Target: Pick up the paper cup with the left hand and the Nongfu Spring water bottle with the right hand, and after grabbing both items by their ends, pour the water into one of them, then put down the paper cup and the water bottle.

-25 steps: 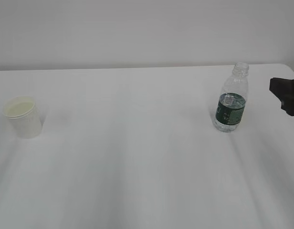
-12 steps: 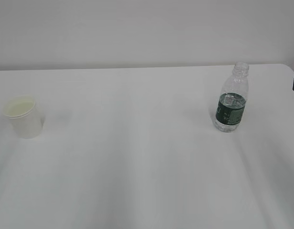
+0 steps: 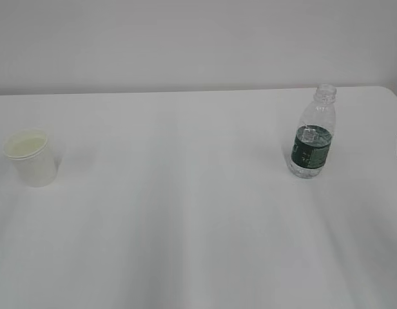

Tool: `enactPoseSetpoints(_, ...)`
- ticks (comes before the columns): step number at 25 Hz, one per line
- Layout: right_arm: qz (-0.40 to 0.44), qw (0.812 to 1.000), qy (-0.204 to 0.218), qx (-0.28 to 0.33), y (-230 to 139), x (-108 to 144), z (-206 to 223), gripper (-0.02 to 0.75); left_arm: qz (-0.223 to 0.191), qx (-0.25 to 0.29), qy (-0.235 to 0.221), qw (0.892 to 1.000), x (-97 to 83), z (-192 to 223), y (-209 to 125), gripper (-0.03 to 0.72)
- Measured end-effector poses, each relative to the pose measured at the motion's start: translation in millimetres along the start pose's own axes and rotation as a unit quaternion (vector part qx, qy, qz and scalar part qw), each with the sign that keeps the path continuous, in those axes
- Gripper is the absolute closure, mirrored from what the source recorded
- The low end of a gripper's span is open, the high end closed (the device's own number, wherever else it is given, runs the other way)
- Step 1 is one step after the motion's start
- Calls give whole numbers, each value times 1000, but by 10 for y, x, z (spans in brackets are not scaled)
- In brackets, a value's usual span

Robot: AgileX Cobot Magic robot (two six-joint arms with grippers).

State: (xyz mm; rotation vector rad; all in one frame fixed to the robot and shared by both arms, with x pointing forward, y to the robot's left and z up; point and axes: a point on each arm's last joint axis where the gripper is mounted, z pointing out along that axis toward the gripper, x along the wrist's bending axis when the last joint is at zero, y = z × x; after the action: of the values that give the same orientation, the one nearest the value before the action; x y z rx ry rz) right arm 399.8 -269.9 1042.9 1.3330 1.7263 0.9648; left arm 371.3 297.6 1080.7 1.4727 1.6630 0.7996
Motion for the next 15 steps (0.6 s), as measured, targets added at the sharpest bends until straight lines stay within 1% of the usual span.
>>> enactPoseSetpoints(5, 9, 1000, -12, 10, -29, -28, -134, 164, 0, -19, -4, 1000, 1, -213, -44, 155)
enactPoseSetpoints(9, 20, 1000, -19, 13, -52, -49, -258, 164, 1, -22, -5, 1000, 7, -373, -113, 155)
enactPoseSetpoints(11, 20, 1000, -17, 18, -72, -48, -317, 164, 1, -24, -6, 1000, 12, -468, -162, 156)
enactPoseSetpoints(15, 15, 999, 6, 39, -126, -9, -400, 164, 2, -27, -8, 1000, 21, -644, -256, 166)
